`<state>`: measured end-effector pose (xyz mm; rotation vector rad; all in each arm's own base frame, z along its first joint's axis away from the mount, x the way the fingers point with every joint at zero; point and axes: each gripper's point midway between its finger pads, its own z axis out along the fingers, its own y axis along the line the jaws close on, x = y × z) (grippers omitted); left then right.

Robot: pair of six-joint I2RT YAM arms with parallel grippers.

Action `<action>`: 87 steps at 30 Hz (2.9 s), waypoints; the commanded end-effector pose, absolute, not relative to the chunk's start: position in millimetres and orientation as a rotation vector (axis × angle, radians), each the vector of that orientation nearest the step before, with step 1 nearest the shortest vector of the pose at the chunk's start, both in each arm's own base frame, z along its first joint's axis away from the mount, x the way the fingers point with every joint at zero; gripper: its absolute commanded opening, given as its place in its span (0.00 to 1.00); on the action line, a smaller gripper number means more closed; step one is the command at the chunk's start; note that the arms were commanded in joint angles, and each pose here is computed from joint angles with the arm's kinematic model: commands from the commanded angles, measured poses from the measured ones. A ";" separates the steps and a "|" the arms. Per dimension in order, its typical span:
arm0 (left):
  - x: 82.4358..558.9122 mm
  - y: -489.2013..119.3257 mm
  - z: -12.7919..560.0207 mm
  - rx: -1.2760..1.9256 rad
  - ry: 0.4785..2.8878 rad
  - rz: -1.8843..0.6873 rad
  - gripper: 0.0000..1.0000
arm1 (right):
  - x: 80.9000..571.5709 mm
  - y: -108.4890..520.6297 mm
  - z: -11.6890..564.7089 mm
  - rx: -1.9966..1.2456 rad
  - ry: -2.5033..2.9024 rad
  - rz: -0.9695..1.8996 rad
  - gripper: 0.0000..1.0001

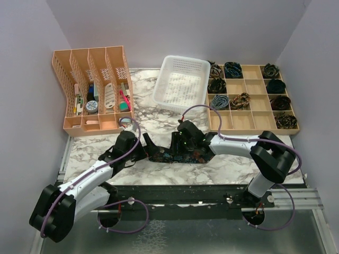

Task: Roll the ties
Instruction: Roll the tie at the center of the board.

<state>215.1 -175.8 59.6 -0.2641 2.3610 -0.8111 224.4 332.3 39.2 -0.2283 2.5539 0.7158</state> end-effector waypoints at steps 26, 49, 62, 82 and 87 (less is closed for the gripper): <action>205.6 -203.6 51.1 -0.196 2.366 -1.037 0.68 | 209.6 318.0 17.1 -0.271 2.614 0.676 0.53; 217.0 -185.4 67.7 -0.150 2.425 -0.801 0.38 | 220.3 330.0 59.6 -0.354 2.521 0.735 0.70; 221.9 -176.4 83.9 -0.039 2.480 -0.441 0.34 | 245.8 284.5 83.8 -0.210 2.447 0.636 0.76; 218.6 -206.1 107.0 0.132 2.436 0.040 0.31 | 263.2 202.9 73.0 0.172 2.420 0.480 0.81; 215.2 -215.2 104.6 0.185 2.427 0.118 0.31 | 262.9 189.3 68.0 0.232 2.421 0.473 0.84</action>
